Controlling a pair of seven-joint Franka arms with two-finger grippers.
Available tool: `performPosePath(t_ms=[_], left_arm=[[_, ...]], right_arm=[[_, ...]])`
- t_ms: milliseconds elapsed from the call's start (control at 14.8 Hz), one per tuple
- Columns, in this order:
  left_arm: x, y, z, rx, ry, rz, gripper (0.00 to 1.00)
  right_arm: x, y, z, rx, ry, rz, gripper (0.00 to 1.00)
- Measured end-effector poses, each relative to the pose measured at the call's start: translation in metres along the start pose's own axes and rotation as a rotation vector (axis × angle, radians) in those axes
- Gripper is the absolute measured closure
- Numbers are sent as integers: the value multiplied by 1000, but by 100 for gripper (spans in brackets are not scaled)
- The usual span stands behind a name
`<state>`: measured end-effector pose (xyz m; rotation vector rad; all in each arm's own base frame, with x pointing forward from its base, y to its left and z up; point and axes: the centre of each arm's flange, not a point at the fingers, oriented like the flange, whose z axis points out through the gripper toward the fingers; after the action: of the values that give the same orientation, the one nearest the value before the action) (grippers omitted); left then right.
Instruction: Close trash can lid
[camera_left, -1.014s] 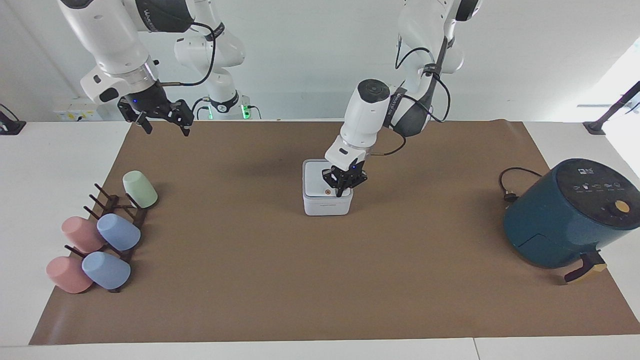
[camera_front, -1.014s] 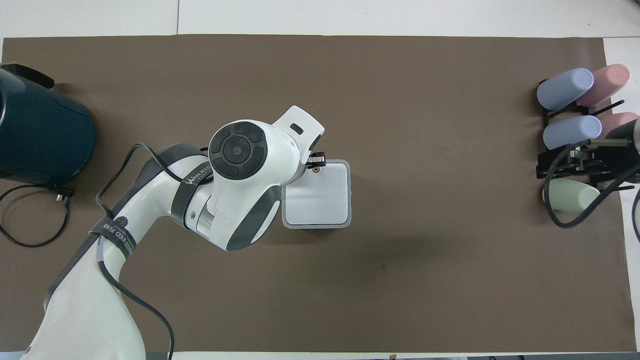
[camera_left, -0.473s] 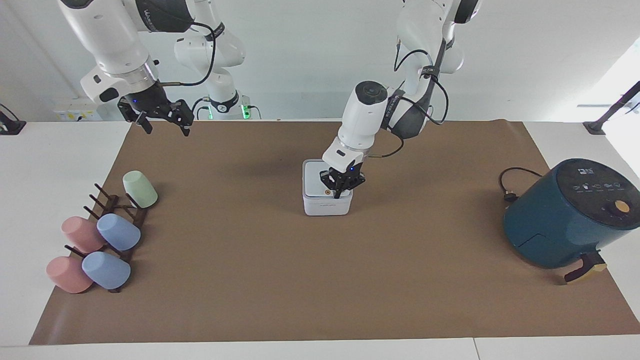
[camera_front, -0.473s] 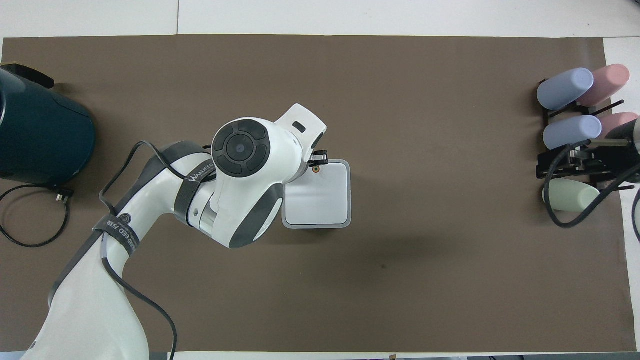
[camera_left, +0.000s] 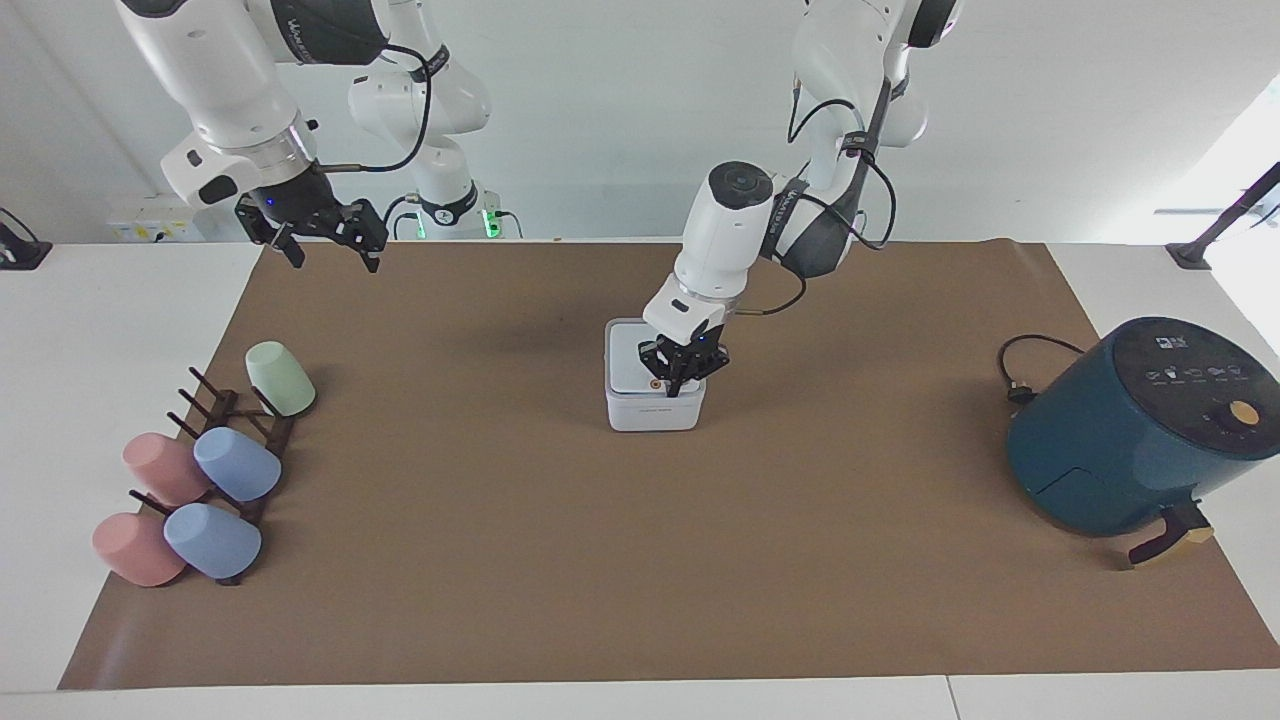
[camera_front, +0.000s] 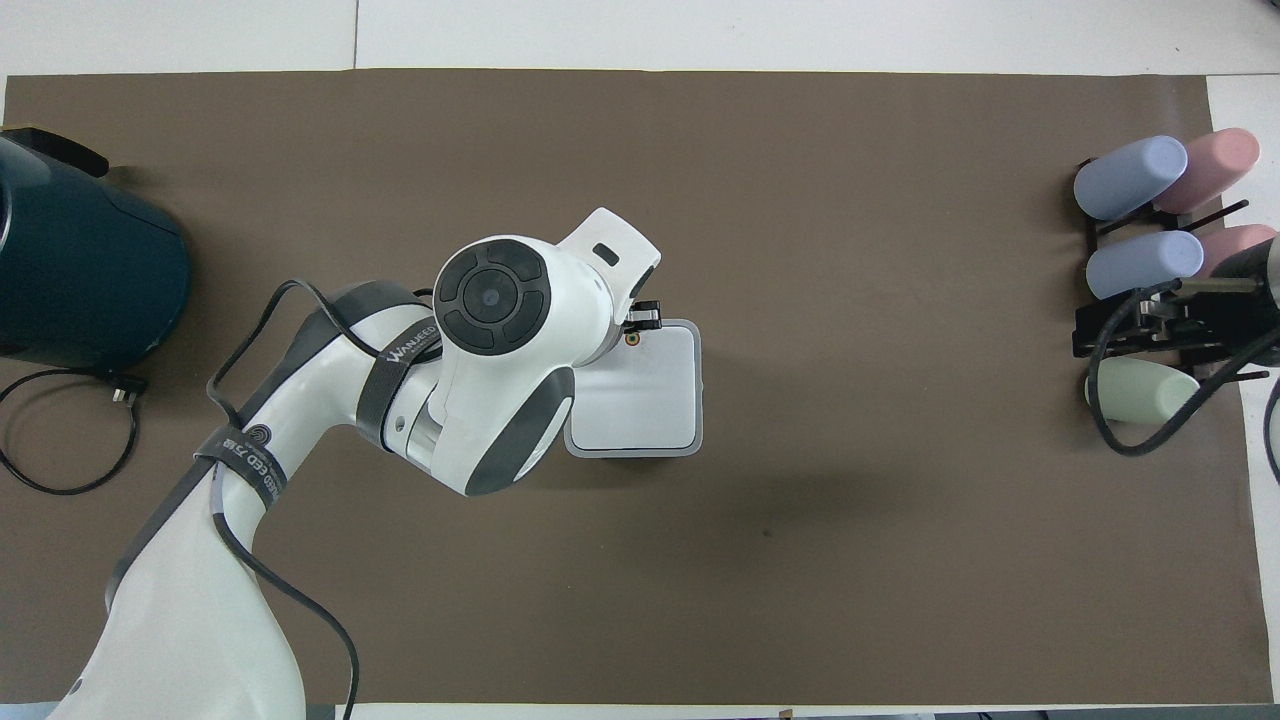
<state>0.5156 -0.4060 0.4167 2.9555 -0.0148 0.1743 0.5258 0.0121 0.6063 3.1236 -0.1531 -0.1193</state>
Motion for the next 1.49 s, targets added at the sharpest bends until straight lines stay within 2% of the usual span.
performPosePath(t_ms=[1486], left_arm=[[-6, 10, 3, 55, 28, 74, 99]], right_arm=[[0, 0, 0, 0, 0, 0, 0]])
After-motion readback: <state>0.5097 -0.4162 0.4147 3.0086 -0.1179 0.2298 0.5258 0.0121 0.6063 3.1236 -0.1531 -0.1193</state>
